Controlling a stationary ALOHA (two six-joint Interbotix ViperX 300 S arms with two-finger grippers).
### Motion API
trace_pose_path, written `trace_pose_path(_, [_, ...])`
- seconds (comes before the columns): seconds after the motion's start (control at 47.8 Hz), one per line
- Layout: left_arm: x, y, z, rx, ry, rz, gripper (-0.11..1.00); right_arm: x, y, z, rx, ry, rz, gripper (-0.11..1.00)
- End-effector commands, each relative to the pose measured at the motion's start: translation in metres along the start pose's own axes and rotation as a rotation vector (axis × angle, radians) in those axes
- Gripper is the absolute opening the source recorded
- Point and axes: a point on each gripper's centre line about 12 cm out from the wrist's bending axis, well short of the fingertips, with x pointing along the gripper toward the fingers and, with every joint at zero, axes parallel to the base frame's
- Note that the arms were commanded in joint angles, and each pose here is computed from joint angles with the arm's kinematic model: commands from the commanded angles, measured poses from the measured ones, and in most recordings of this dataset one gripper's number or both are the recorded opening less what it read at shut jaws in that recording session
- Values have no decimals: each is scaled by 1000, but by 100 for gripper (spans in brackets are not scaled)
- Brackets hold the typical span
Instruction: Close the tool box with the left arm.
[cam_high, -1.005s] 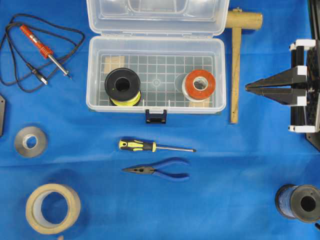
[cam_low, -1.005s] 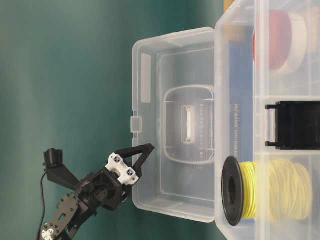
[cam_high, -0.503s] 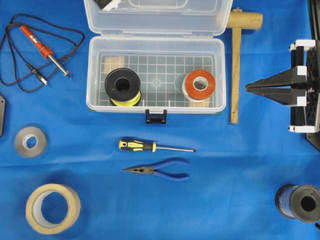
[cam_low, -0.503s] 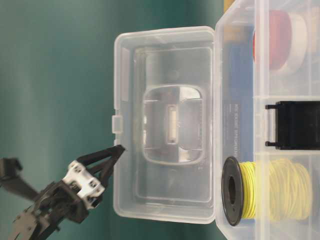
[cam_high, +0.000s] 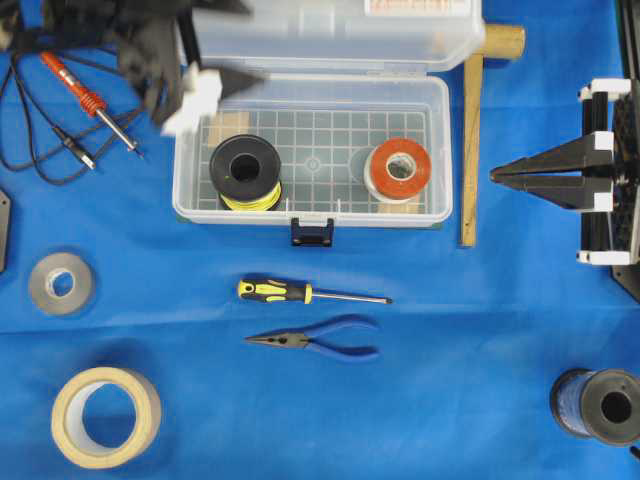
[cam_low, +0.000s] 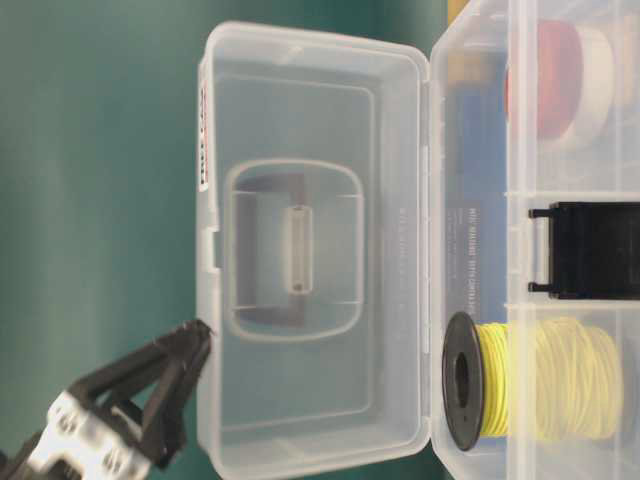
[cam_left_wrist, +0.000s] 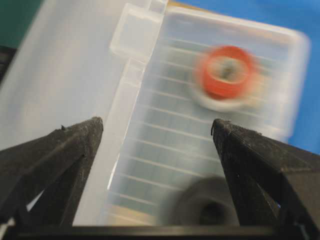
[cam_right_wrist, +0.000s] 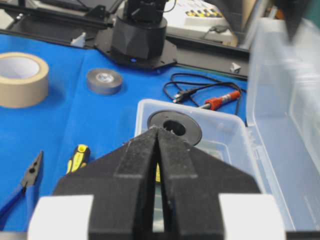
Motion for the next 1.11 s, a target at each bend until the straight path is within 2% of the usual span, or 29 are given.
trace_pose_path(0.0, [5, -12, -20, -39, 57, -24, 93, 1, 0, 4, -3, -14, -1, 0])
trace_pose_path(0.105, [0, -34, -31, -63, 79, -72, 93, 1, 0, 4, -5, -14, -1, 0])
trace_pose_path(0.23, [-10, -69, -46, -63, 119, -150, 93, 1, 0, 4, -6, -11, -1, 0])
trace_pose_path(0.356, [-18, -93, -54, -77, 153, -200, 93, 1, 0, 4, -11, -12, -1, 0])
trace_pose_path(0.44, [-25, -100, -51, -82, 138, -223, 93, 1, 0, 4, -17, -12, 0, 0])
trace_pose_path(0.545, [-38, -99, -46, -81, 94, -234, 93, 1, 0, 5, -20, -15, 1, 0])
trace_pose_path(0.628, [-52, -96, -42, -78, 31, -246, 93, 1, 0, 6, -20, -17, 1, 0])
trace_pose_path(0.733, [-73, -90, -40, -64, -100, -270, 93, 0, 0, 6, -20, -20, 1, 0])
trace_pose_path(0.942, [-116, -77, -50, 55, -369, -300, 93, -2, 0, 9, -20, -34, 0, 0])
trace_pose_path(1.089, [-132, -68, -69, 96, -493, -300, 92, -3, 0, 12, -20, -41, 0, 0])
